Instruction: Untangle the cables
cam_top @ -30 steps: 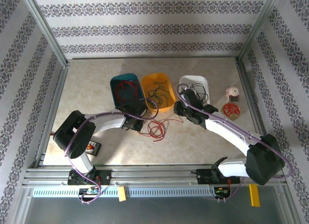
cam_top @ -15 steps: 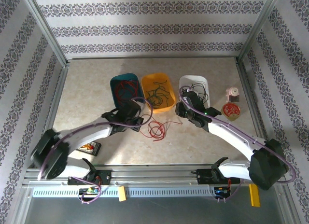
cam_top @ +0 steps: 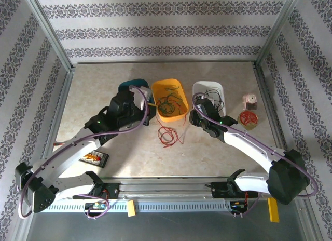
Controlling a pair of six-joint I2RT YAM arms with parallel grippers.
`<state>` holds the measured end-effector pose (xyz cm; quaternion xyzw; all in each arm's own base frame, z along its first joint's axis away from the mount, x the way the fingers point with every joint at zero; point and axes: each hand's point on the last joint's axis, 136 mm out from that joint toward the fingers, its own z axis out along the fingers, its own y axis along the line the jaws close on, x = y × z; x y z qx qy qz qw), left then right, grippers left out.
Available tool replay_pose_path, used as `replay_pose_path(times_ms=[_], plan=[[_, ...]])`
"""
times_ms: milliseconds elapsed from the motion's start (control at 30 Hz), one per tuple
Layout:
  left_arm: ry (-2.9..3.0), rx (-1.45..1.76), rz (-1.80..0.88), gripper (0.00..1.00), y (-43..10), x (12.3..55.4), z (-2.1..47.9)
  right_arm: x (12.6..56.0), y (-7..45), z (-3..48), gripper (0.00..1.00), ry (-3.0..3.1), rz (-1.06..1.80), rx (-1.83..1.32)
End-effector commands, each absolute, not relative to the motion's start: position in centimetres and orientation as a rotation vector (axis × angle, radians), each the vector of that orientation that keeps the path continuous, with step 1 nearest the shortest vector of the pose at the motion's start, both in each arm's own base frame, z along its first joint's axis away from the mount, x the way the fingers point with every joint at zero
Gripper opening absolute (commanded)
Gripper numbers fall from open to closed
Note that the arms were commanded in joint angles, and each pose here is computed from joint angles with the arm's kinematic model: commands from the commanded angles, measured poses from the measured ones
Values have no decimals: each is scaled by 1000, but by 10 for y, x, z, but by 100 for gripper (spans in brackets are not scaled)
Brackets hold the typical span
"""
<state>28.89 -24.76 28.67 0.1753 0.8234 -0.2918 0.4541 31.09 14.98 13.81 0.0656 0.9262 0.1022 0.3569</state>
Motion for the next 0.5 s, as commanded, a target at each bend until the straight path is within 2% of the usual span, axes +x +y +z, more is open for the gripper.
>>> replay_pose_path(times_ms=[0,267,467], plan=[[1934,364,-678,0,-226,298,335,313,140,143,42,2349,227,188],[1846,120,-477,0,-162,327,396,311,136,142,42,2348,222,194],[1896,-43,-246,0,-112,358,397,312,140,144,42,2353,226,161]])
